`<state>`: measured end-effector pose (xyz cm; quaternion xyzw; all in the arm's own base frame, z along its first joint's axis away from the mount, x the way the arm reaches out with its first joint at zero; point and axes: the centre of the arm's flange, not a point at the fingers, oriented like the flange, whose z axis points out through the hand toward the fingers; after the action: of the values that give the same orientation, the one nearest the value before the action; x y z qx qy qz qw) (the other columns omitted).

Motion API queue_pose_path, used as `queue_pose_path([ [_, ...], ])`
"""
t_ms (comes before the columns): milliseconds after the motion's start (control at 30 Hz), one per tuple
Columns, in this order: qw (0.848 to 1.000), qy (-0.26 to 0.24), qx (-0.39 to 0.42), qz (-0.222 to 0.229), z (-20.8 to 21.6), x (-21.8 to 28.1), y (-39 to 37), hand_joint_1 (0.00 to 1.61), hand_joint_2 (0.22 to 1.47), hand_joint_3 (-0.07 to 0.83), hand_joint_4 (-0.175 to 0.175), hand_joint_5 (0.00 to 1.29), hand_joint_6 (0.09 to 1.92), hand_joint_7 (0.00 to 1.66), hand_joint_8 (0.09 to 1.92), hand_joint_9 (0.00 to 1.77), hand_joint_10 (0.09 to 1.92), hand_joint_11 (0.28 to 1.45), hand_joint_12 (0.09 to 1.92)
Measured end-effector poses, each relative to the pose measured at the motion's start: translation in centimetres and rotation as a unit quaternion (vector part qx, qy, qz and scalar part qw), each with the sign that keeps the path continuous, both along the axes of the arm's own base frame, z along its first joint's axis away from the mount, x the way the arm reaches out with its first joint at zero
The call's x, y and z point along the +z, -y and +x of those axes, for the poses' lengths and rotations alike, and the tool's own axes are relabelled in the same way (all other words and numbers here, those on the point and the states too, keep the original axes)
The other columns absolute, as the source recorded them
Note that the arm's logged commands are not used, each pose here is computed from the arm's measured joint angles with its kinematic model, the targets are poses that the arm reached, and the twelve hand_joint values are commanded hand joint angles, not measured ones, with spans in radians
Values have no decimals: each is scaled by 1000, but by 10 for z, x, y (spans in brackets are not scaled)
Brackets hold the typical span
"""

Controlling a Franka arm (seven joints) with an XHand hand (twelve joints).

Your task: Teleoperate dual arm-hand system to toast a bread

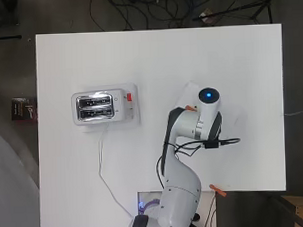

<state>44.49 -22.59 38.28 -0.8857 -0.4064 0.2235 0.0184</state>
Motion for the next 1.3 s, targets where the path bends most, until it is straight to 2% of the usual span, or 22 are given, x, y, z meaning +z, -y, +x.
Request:
queue_pose_path([
  [33,1000,11,5,9,4,9,-6,1197,1165,2,-127,733,1223,1131,820,1475,87,644,762],
  [67,1000,22,13,17,10,20,-15,1217,1166,2,-152,719,1233,1105,891,1466,87,644,743],
  [167,996,56,57,39,31,59,-61,1231,1175,0,-174,694,1257,1068,976,1451,87,652,653],
  [233,990,79,106,52,45,89,-114,1233,1172,0,-175,695,1267,1074,956,1428,87,659,596],
  [333,974,113,181,70,56,132,-188,1233,1164,-2,-169,712,1300,1095,877,1374,87,701,365],
  [400,963,127,216,98,55,145,-223,1229,1175,1,-173,687,1324,1070,930,1378,87,732,241],
  [467,954,136,223,146,53,147,-241,1222,1192,2,-175,654,1348,1030,1015,1393,87,761,192],
  [533,942,147,208,217,50,147,-252,1216,1202,1,-173,638,1388,1009,1036,1351,87,762,144],
  [600,927,160,184,284,44,140,-267,1210,1192,-2,-135,675,1370,1021,988,1311,87,757,87],
  [700,908,150,180,347,33,114,-305,1213,1174,-1,-118,714,1332,1053,921,1304,87,759,87],
  [733,904,143,180,359,30,104,-316,1216,1172,-1,-123,716,1323,1059,917,1305,87,761,87],
  [833,901,119,193,369,31,86,-329,1223,1174,0,-151,699,1333,1062,921,1325,87,778,87],
  [933,893,131,237,360,41,95,-343,1235,1159,-1,-170,719,1302,1102,855,1359,87,795,87],
  [1033,889,148,289,322,47,87,-357,1237,1159,1,-175,717,1302,1105,853,1380,87,819,87],
  [1167,884,135,314,320,47,65,-361,1237,1160,1,-174,716,1304,1100,864,1384,87,822,87],
  [1233,878,143,331,315,50,64,-364,1239,1157,0,-175,724,1286,1107,862,1396,87,821,87],
  [1300,879,145,333,309,50,58,-368,1240,1153,-1,-173,733,1275,1114,848,1401,87,816,87],
])
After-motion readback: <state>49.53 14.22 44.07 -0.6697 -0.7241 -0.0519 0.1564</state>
